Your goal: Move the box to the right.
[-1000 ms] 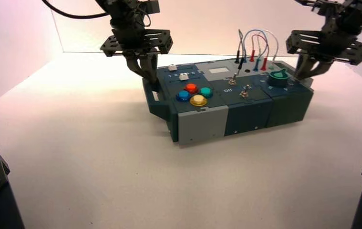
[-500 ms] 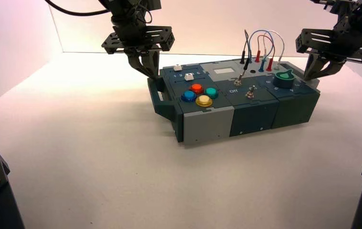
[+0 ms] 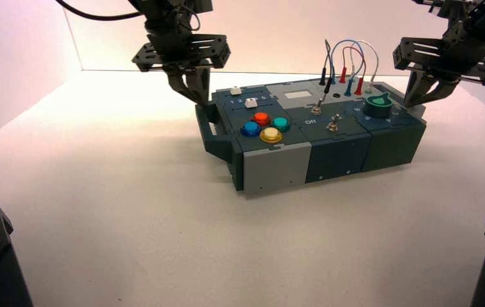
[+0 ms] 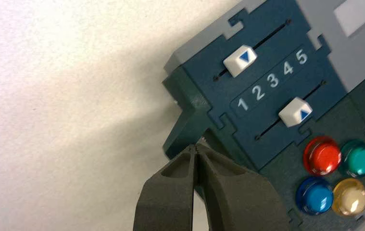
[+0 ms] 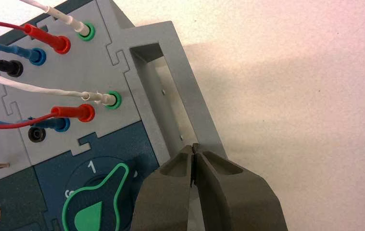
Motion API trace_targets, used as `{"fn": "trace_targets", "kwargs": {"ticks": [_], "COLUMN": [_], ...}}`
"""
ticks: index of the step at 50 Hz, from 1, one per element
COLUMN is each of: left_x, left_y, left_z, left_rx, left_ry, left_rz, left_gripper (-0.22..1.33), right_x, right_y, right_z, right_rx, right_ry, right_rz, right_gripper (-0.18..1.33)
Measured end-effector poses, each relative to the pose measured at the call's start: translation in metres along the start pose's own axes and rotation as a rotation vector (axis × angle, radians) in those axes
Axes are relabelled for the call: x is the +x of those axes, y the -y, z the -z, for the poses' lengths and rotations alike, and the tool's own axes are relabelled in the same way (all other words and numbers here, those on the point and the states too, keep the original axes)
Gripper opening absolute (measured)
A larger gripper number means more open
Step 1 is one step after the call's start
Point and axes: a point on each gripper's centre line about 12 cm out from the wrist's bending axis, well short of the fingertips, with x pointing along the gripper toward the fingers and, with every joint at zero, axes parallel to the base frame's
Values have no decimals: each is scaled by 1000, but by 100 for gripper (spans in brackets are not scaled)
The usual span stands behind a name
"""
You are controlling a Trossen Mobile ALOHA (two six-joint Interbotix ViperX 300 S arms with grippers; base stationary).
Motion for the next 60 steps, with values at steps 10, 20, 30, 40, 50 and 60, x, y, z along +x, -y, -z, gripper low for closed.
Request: {"fn": "trace_targets", "kwargs": {"ticks": [10, 20, 30, 40, 50, 60], "left_x": [-19, -42, -61, -72, -86, -101], "left_y": [1, 5, 2, -33, -64, -80], "left_z": [-10, -21, -31, -37, -25, -10], "left_rx": [34, 70, 80, -6, -84, -119], "left_ry": [71, 166, 256, 318, 380, 462], "left_rz": [1, 9, 4, -43, -93, -130], "left_gripper": [-16, -16, -16, -16, -16, -16], "right_x": [-17, -37, -55, -73, -87, -96], "right_y": [-7, -9, -13, -17, -16, 5], "right_z": [-8, -10, -13, -20, -25, -24], "right_rx": [-21, -28, -45, -76, -81, -23], "right_ry": [59, 123, 163, 196, 240, 289], "right_rz": [-14, -21, -36, -52, -47, 2], "right_gripper": [-14, -14, -14, -14, -14, -14]}}
